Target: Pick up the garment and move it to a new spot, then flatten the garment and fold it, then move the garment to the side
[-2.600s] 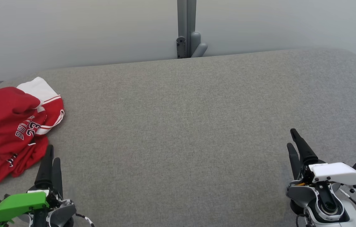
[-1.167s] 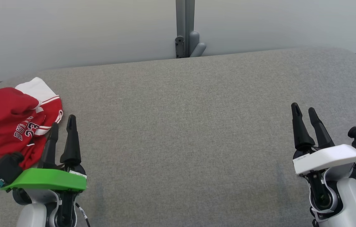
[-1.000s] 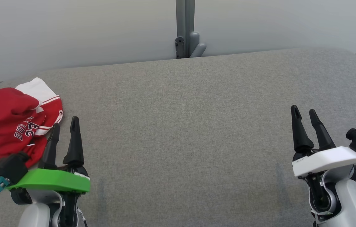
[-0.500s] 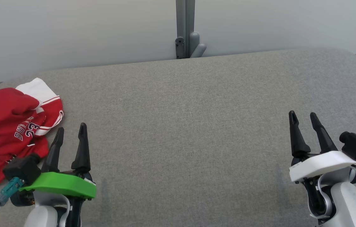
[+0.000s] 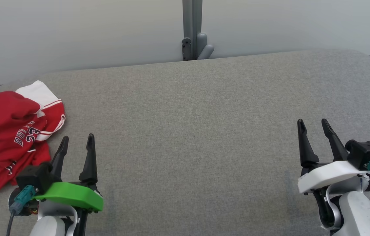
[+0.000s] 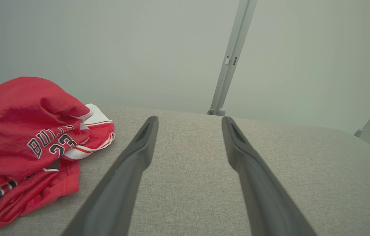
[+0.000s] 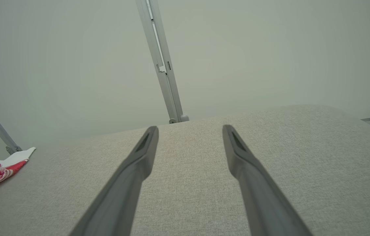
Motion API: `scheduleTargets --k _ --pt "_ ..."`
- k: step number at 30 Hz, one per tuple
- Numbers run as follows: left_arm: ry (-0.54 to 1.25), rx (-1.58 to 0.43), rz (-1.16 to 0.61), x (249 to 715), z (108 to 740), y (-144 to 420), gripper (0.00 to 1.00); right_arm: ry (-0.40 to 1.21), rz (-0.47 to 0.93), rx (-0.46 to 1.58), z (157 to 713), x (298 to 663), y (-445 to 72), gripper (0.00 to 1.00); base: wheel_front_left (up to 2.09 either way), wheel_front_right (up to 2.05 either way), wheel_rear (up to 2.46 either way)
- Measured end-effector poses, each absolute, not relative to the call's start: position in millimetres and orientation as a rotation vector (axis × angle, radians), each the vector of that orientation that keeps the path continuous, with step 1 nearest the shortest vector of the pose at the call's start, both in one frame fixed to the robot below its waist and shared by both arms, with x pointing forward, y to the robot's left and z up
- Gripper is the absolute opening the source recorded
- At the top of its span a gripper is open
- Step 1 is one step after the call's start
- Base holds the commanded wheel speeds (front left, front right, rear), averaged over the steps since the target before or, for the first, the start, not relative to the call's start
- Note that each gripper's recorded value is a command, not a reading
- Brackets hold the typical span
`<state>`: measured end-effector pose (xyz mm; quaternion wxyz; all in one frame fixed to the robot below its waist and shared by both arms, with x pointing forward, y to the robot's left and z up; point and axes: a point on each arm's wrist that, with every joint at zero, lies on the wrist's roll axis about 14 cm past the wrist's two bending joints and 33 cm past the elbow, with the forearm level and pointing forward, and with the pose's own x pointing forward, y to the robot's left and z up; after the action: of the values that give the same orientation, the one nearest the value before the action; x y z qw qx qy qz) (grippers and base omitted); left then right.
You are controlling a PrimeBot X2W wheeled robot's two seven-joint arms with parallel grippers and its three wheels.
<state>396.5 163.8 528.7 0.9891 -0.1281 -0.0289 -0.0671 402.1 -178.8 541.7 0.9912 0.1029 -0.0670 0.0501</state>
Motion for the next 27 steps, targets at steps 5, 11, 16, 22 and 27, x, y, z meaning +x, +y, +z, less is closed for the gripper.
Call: scheduleTargets --k 5,11,16,22,27 --pt "-0.062 -0.212 -0.139 396.5 528.2 162.5 1.00 -0.135 0.097 0.168 539.9 401.9 -179.6 1.00 0.00 0.00 0.00" --pt "-0.060 -0.175 -0.141 396.1 527.2 161.3 1.00 -0.137 0.095 0.122 538.9 402.1 -179.7 1.00 0.00 0.00 0.00" --pt "-0.057 -0.149 -0.141 396.0 526.0 160.6 1.00 -0.140 0.097 0.087 538.0 402.3 -178.3 1.00 0.00 0.00 0.00" --pt "-0.054 -0.123 -0.148 396.3 525.0 159.4 1.00 -0.142 0.093 0.049 536.6 401.9 -179.7 1.00 0.00 0.00 0.00" --pt "-0.047 -0.114 -0.149 396.4 523.7 158.3 1.00 -0.142 0.089 0.033 535.4 401.1 -180.8 1.00 0.00 0.00 0.00"
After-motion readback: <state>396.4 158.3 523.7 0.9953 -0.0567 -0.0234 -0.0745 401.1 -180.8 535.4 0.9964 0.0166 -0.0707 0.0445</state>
